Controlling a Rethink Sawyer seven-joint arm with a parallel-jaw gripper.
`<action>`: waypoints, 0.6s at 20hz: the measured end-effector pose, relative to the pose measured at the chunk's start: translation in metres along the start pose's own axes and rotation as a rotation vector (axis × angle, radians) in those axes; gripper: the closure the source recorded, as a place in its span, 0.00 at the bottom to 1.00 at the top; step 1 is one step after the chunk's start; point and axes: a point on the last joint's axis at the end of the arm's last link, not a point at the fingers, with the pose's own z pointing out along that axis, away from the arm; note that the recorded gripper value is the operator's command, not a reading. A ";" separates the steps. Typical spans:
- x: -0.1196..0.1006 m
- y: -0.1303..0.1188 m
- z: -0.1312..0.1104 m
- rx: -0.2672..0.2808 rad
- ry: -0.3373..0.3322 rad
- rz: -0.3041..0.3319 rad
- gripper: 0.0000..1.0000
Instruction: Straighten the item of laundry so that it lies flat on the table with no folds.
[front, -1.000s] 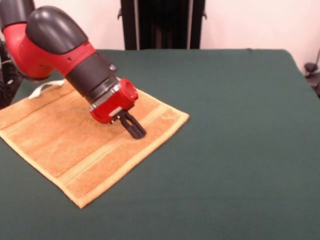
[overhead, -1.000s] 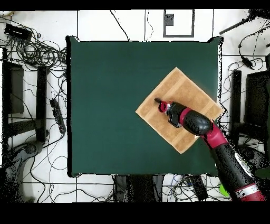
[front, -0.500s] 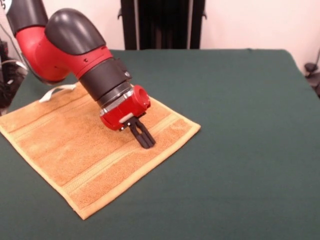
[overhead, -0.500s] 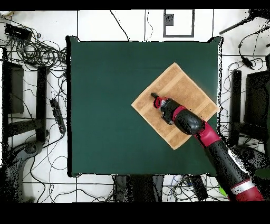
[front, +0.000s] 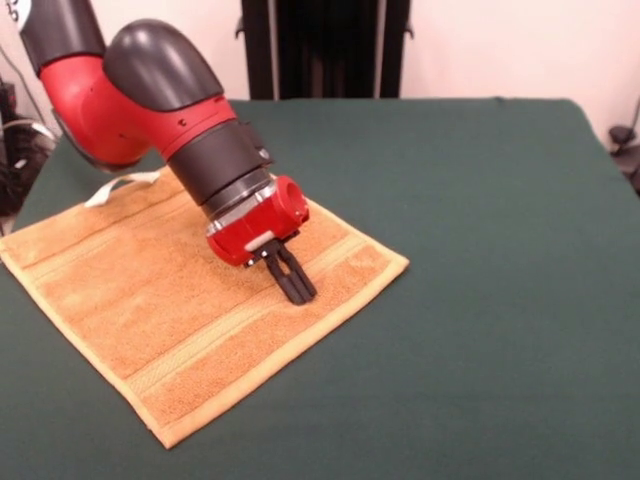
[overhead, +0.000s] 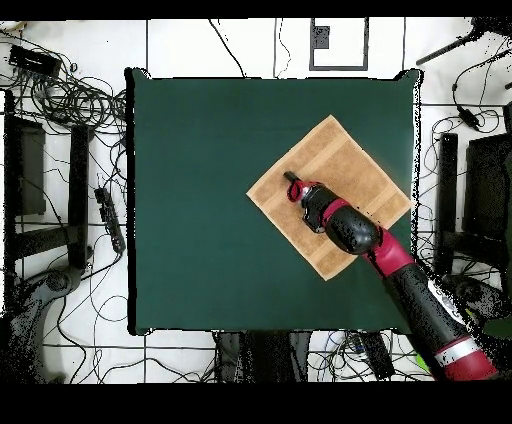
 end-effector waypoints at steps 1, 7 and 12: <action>0.000 0.001 0.002 0.003 -0.007 -0.002 1.00; -0.002 0.007 0.009 0.015 -0.042 -0.014 1.00; -0.002 0.009 0.012 0.021 -0.060 -0.018 1.00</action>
